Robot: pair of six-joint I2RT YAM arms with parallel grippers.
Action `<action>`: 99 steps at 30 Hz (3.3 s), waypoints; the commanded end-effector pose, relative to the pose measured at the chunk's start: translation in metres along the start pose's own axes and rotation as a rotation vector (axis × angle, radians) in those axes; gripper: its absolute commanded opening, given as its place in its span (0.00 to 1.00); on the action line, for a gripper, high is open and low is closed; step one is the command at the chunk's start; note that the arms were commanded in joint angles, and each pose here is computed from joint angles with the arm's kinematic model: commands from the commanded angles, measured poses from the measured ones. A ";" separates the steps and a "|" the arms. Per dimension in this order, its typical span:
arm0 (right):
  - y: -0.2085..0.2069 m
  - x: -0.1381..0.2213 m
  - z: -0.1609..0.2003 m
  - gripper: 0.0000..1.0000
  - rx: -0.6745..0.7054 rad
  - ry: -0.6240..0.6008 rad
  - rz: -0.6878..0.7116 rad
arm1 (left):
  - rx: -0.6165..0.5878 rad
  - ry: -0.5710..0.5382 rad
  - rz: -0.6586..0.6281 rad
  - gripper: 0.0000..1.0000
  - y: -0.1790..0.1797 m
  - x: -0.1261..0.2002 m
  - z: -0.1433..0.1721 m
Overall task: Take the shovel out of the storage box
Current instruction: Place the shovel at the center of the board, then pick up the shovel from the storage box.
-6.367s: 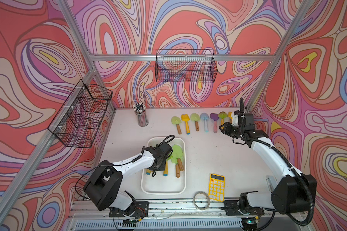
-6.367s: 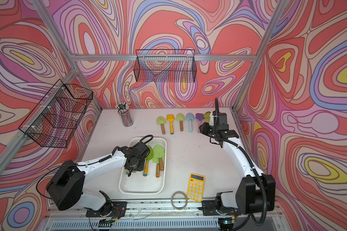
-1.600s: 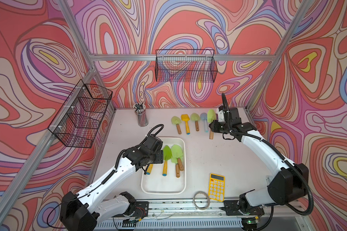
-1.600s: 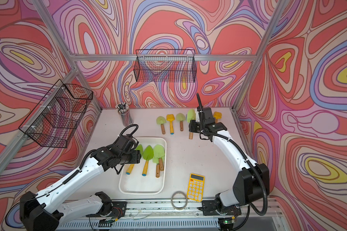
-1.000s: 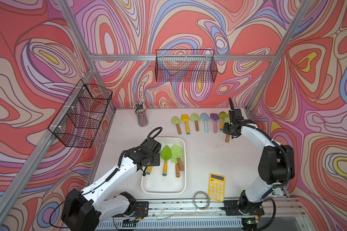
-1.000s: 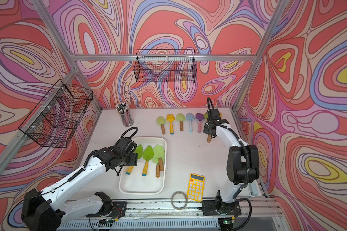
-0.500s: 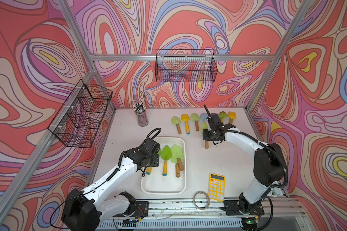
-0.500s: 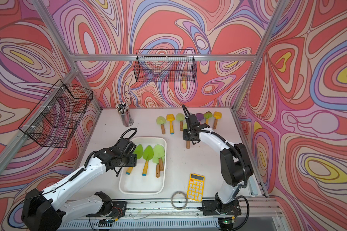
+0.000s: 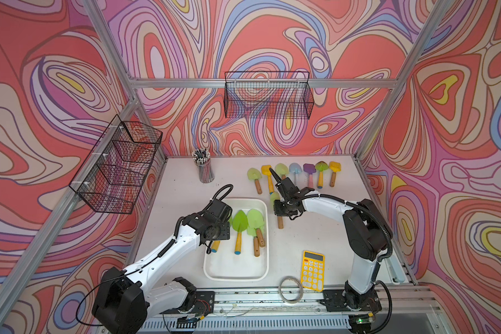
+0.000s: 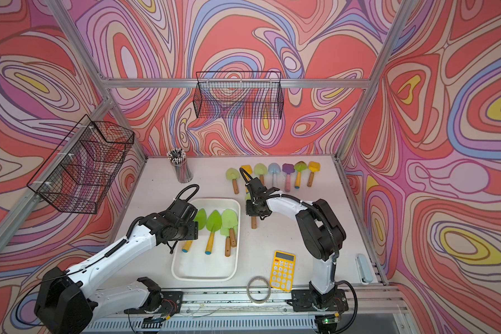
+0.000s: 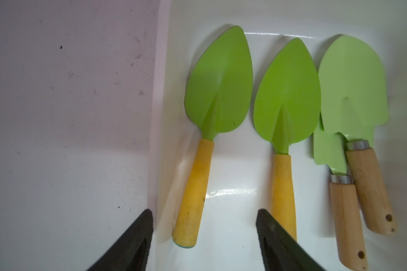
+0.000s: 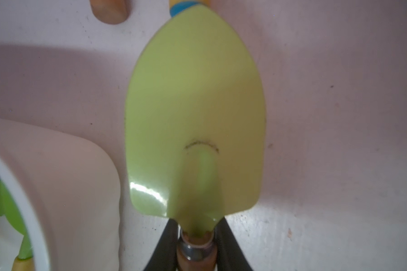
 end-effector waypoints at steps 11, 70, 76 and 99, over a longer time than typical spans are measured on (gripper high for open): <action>0.002 -0.024 0.017 0.16 -0.065 0.038 0.055 | 0.018 0.005 -0.027 0.73 0.005 -0.011 0.004; -0.007 0.123 0.009 0.33 0.005 -0.287 -0.001 | -0.007 0.205 -0.114 0.51 -0.013 -0.049 0.055; -0.006 0.118 0.011 0.31 0.003 -0.277 -0.014 | -0.015 0.205 -0.122 0.41 -0.014 -0.051 0.055; -0.005 0.133 0.009 0.21 0.008 -0.316 -0.039 | -0.041 0.167 -0.087 0.00 -0.021 -0.038 0.035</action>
Point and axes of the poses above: each gripper's point midway between its finger pads, its own x axis back along the fingers, its own y axis along the line the jaws close on, z = x × y, the point moved 5 cm from there along x, back along the fingers, and after that the axes turned 10 degrees about -x, right-handed, at the moved point
